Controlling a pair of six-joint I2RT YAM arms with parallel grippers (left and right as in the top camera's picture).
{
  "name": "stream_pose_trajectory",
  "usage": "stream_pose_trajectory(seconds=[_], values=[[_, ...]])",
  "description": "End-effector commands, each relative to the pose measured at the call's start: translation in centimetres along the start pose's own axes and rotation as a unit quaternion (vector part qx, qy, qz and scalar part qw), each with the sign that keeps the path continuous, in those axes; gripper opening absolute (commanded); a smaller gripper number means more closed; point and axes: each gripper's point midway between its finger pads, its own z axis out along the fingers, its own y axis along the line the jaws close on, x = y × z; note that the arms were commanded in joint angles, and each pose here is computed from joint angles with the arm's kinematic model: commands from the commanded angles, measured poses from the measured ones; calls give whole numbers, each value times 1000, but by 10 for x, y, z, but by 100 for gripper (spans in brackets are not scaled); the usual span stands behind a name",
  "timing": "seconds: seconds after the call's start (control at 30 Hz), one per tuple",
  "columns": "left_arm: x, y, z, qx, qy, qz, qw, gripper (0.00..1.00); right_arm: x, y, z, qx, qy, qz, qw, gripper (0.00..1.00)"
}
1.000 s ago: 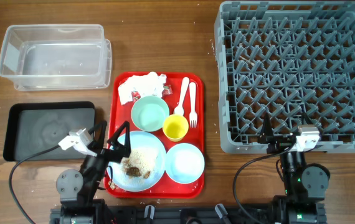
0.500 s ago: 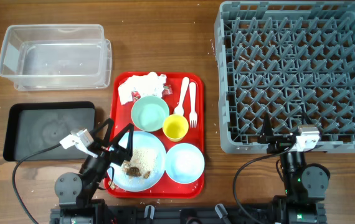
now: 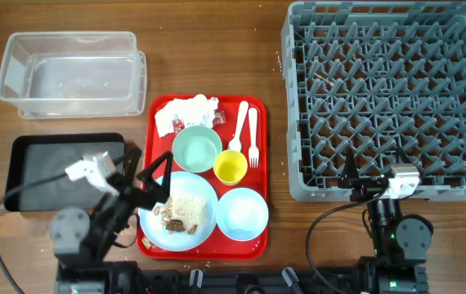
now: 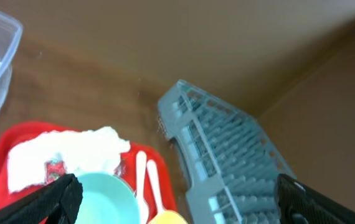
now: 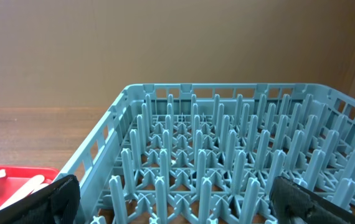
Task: Sort waste into correct bins and load items into the dishwasher rack
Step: 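Lower the left gripper and grasp the crumpled white tissue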
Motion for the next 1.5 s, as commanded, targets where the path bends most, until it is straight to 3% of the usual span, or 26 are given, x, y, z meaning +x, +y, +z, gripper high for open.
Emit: stream_pose_trajectory(seconds=[0.0, 0.13, 0.23, 0.37, 0.43, 0.53, 0.63, 0.83, 1.1, 1.33, 1.37, 1.47], values=[[-22, -7, 12, -23, 41, 28, 998, 100, -2, -2, -1, 5, -5, -7, 1000, 100], [-27, 14, 21, -135, 154, -20, 979, 100, -2, -2, -1, 5, -5, -7, 1000, 100], [-36, 17, 25, -180, 216, -44, 959, 100, -2, -2, -1, 5, -6, -7, 1000, 100], [-51, -5, 46, -122, 227, -57, 965, 100, -2, -2, -1, 5, -6, -7, 1000, 100], [-55, -6, 55, -117, 217, -91, 965, 100, -2, -2, -1, 5, -5, -7, 1000, 100], [-56, -8, 69, -106, 215, -77, 968, 100, -2, -2, -1, 5, -5, -7, 1000, 100], [-49, 1, 78, -156, 233, -62, 958, 100, -2, -2, -1, 5, -5, -7, 1000, 100], [-38, 38, 93, -339, 289, -21, 895, 99, -2, -2, -1, 5, -5, -7, 1000, 100], [-1, 42, 160, -319, 313, 12, 895, 100, -2, -2, -1, 5, -5, -7, 1000, 100], [36, 76, 193, -336, 341, 10, 878, 99, -2, -2, -1, 5, -5, -7, 1000, 100], [40, 82, 199, -340, 342, 12, 876, 98, -2, -2, -1, 5, -5, -7, 1000, 100], [50, 100, 205, -373, 331, -11, 867, 74, -2, -2, -1, 5, -6, -7, 1000, 100]])
